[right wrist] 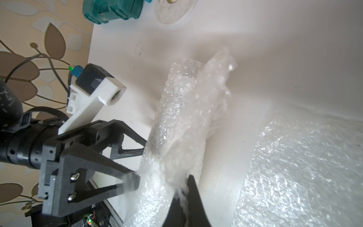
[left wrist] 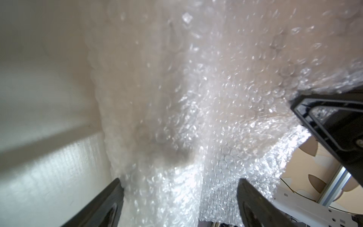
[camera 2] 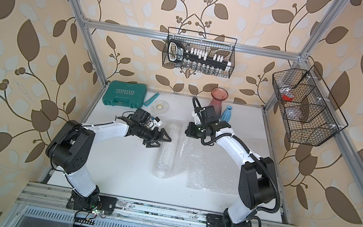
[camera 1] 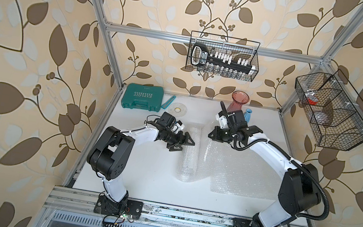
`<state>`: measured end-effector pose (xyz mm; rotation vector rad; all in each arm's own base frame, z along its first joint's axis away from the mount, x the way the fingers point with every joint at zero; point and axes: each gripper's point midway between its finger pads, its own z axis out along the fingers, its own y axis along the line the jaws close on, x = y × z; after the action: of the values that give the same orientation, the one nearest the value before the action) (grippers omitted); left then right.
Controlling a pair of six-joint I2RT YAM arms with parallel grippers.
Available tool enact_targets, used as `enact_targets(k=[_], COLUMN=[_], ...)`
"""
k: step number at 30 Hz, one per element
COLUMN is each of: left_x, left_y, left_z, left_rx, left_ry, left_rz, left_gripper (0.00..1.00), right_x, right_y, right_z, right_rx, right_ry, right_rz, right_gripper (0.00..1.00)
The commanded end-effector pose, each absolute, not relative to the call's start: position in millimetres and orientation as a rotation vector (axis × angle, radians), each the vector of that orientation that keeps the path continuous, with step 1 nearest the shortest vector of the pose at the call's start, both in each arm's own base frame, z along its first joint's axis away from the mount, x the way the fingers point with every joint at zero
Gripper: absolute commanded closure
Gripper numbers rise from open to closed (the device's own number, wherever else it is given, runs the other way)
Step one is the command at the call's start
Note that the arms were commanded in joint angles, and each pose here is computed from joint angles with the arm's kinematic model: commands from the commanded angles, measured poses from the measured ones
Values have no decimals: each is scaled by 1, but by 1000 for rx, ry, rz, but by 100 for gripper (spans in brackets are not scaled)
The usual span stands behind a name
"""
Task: Unwrap the vase from the bubble wrap
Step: Unwrap the bubble wrap at the center of the board.
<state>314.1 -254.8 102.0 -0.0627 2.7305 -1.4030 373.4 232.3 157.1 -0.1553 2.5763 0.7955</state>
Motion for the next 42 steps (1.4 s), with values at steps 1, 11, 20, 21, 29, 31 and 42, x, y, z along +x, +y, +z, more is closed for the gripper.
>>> enact_targets(k=[1, 11, 20, 21, 29, 31, 42], left_x=[311, 312, 310, 309, 304, 305, 309], left_y=[-267, -259, -260, -261, -260, -254, -242], left_z=[127, 116, 118, 120, 113, 111, 115], left_rx=[52, 3, 17, 26, -2, -11, -30], left_ry=[2659, 2712, 2710, 2704, 2747, 2761, 2770], left_rz=[-1503, -1409, -1416, -1439, -1423, -1354, -1216], left_gripper=[11, 10, 10, 10, 9, 9, 8], right_x=[377, 376, 374, 374, 376, 376, 375], right_y=[233, 229, 225, 226, 227, 226, 223], right_z=[188, 202, 225, 225, 231, 233, 250], right_rx=[-185, -186, -193, -194, -202, -201, -209], right_ry=[2508, 2480, 2437, 2435, 2428, 2426, 2392], right_rz=[789, 778, 763, 764, 760, 753, 720], right_gripper=[100, 100, 100, 100, 100, 100, 100])
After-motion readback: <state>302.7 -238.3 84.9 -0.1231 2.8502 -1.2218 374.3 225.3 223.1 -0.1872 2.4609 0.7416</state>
